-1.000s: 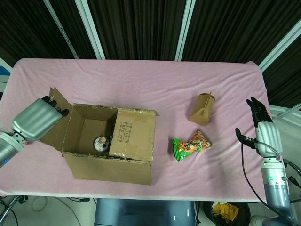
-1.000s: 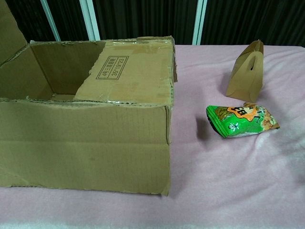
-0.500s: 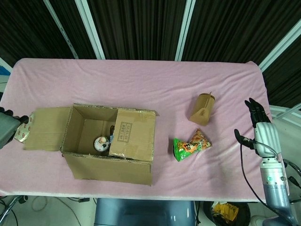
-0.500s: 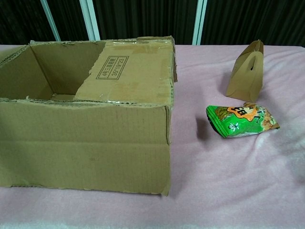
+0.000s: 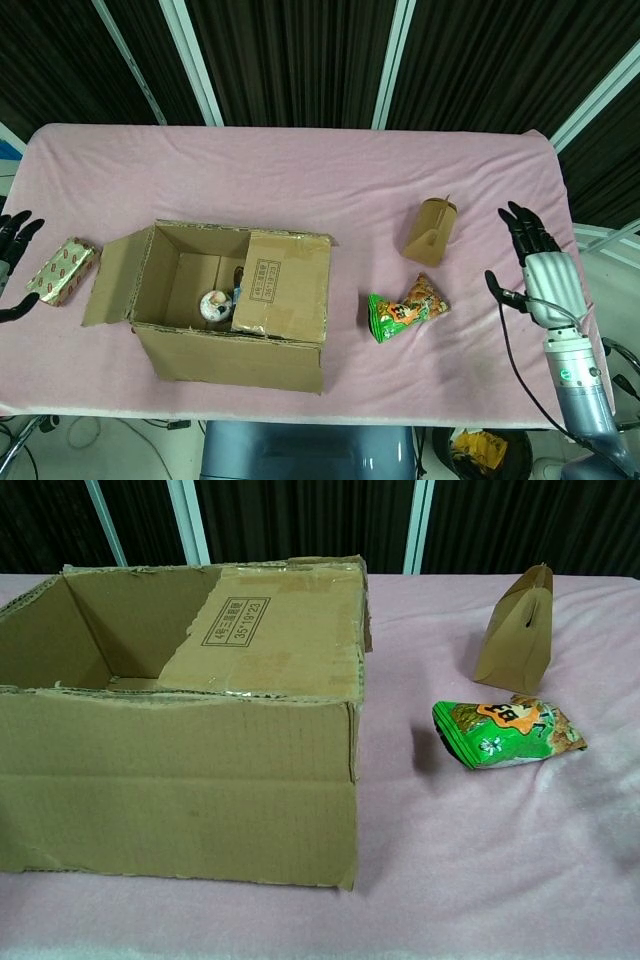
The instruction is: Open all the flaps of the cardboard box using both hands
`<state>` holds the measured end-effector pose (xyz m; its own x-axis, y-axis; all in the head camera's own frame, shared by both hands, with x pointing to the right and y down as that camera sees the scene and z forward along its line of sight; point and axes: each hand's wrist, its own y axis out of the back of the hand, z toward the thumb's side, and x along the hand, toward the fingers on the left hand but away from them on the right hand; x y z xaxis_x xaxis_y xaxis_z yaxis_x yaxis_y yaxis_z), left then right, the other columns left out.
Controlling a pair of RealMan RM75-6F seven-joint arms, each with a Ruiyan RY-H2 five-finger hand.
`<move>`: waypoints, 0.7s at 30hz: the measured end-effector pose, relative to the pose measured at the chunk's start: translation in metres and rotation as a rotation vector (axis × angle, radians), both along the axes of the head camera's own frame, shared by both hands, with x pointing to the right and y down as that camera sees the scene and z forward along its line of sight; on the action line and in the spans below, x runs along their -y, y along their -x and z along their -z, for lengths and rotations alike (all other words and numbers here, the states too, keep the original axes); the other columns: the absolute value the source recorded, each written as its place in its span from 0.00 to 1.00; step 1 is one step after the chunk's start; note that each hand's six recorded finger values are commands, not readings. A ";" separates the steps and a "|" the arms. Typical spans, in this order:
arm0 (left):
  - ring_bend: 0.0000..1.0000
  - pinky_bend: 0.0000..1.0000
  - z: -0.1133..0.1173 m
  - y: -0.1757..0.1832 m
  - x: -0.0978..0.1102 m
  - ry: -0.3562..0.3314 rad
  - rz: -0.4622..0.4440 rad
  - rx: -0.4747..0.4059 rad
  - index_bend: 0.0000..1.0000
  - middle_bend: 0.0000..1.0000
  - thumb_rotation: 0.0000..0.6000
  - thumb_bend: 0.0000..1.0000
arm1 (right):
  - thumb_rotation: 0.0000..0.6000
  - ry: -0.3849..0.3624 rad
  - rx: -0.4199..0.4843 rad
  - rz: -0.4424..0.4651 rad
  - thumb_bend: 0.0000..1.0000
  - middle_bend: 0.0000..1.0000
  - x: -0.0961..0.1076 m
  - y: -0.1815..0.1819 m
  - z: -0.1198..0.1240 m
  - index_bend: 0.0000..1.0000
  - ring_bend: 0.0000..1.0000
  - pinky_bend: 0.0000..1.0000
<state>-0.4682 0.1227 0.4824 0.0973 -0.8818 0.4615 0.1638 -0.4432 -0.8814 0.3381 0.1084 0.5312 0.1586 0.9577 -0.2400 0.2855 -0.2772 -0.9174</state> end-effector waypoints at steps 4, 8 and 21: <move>0.00 0.00 -0.020 0.001 -0.014 -0.067 0.099 -0.096 0.00 0.00 1.00 0.20 | 1.00 0.020 -0.057 0.135 0.45 0.00 0.010 0.025 0.006 0.00 0.00 0.23; 0.00 0.00 -0.037 0.009 -0.026 -0.113 0.186 -0.146 0.00 0.00 1.00 0.20 | 1.00 0.033 -0.100 0.290 0.45 0.00 0.019 0.060 0.012 0.00 0.00 0.23; 0.00 0.00 -0.072 0.030 -0.050 -0.127 0.254 -0.173 0.00 0.00 1.00 0.20 | 1.00 0.012 -0.116 0.683 0.77 0.07 0.042 0.200 0.021 0.03 0.02 0.24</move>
<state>-0.4980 0.1730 0.5546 -0.0658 -0.9375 0.3417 -0.0946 -0.3350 -0.9375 0.1385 0.0662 0.5098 0.6976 0.6498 -0.3019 -0.0566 -0.3701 -0.9273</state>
